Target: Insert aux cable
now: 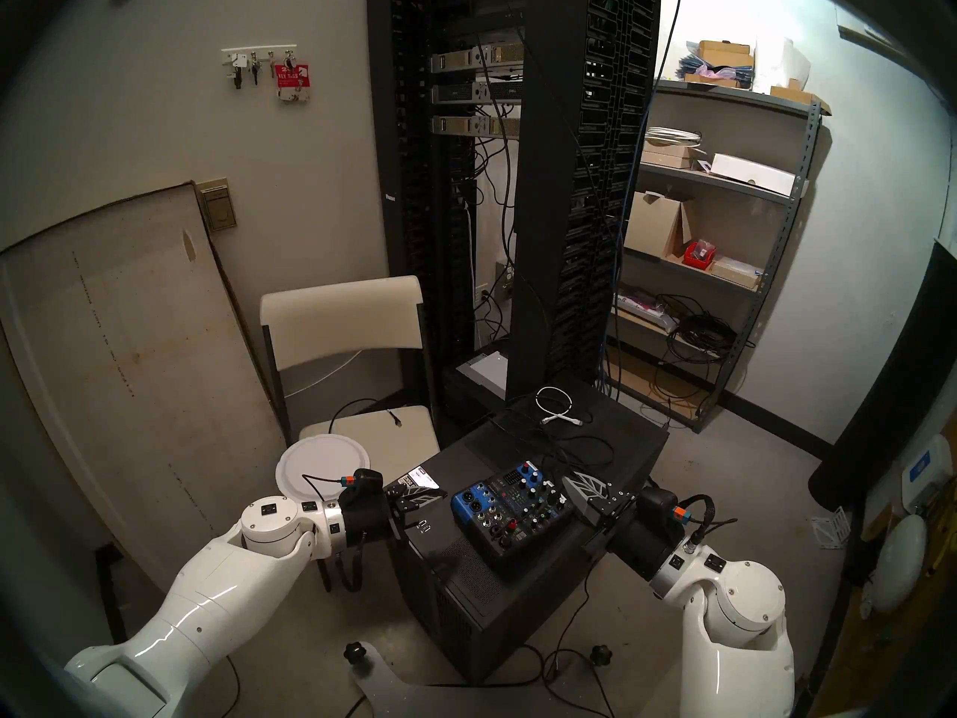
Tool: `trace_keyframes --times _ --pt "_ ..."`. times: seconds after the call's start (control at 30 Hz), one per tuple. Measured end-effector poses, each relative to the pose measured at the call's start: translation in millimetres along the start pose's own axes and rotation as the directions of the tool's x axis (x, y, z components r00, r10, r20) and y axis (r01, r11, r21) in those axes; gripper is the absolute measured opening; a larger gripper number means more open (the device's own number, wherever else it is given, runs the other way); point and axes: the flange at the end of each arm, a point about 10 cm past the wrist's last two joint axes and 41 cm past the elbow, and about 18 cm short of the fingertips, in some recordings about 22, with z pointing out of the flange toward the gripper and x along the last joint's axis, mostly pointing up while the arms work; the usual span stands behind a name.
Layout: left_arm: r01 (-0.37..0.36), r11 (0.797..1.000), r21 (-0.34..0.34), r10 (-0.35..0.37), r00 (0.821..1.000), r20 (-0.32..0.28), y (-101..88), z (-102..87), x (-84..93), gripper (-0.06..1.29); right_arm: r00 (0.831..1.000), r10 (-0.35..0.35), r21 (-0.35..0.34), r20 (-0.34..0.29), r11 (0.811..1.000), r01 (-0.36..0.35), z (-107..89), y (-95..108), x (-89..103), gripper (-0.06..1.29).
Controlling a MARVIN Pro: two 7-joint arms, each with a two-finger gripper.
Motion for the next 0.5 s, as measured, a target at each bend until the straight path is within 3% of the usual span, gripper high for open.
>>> trace_keyframes --times 0.1,0.5 --pt "-0.003 1.000 0.003 0.003 1.000 -0.005 -0.5 -0.1 2.1 0.24 1.000 0.000 0.000 0.000 1.000 0.000 0.0 -0.1 -0.1 -0.03" --pt "-0.006 1.000 0.009 0.006 1.000 -0.011 -1.1 -0.2 4.5 0.24 1.000 0.004 -0.002 -0.004 1.000 -0.004 0.7 -0.7 -0.3 -0.03"
